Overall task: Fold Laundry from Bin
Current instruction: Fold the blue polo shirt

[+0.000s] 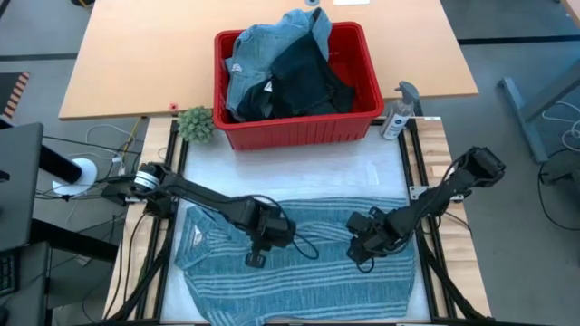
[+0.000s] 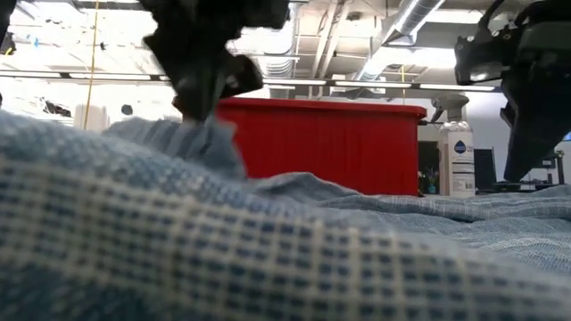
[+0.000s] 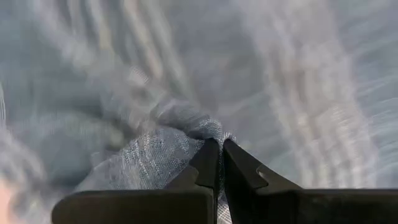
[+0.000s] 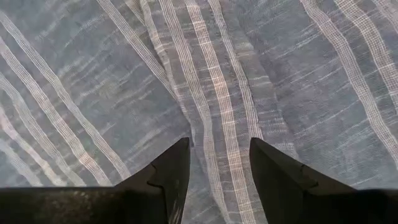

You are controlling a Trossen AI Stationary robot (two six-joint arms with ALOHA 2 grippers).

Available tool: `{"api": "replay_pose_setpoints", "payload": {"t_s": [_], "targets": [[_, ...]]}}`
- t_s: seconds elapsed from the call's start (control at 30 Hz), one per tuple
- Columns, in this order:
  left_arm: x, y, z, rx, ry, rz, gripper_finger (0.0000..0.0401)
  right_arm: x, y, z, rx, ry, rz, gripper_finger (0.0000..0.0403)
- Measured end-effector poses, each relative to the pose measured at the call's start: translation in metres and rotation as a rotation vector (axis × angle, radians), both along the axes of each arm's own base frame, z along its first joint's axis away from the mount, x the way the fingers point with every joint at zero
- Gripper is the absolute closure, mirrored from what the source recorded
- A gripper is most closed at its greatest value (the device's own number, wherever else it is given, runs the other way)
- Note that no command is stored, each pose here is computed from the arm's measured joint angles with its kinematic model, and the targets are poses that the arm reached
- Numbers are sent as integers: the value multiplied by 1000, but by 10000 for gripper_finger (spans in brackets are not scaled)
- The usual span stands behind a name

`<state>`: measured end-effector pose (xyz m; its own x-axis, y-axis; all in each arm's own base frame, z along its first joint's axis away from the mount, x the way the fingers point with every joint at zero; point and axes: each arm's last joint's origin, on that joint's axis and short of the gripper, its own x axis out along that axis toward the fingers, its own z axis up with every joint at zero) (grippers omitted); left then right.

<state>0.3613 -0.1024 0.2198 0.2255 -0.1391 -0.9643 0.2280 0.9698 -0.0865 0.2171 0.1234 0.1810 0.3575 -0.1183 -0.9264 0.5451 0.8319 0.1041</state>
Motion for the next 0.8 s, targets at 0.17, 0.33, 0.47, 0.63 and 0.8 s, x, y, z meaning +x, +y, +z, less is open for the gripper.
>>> {"api": "replay_pose_setpoints", "payload": {"t_s": [0.17,0.33,0.47,0.63,0.8], "targets": [[-3,-9,-18,110,73,-6,401,-3,-3,0,-38,34,42,211],[-4,-11,-17,155,59,-31,375,-5,-4,3,-41,34,38,207],[-14,-3,-4,55,125,6,328,-7,-5,10,-35,-7,32,188],[-24,-4,22,-174,144,104,255,-8,-12,21,-55,-64,19,165],[-37,-11,40,-63,60,159,212,-7,-15,18,-122,-59,6,165]]}}
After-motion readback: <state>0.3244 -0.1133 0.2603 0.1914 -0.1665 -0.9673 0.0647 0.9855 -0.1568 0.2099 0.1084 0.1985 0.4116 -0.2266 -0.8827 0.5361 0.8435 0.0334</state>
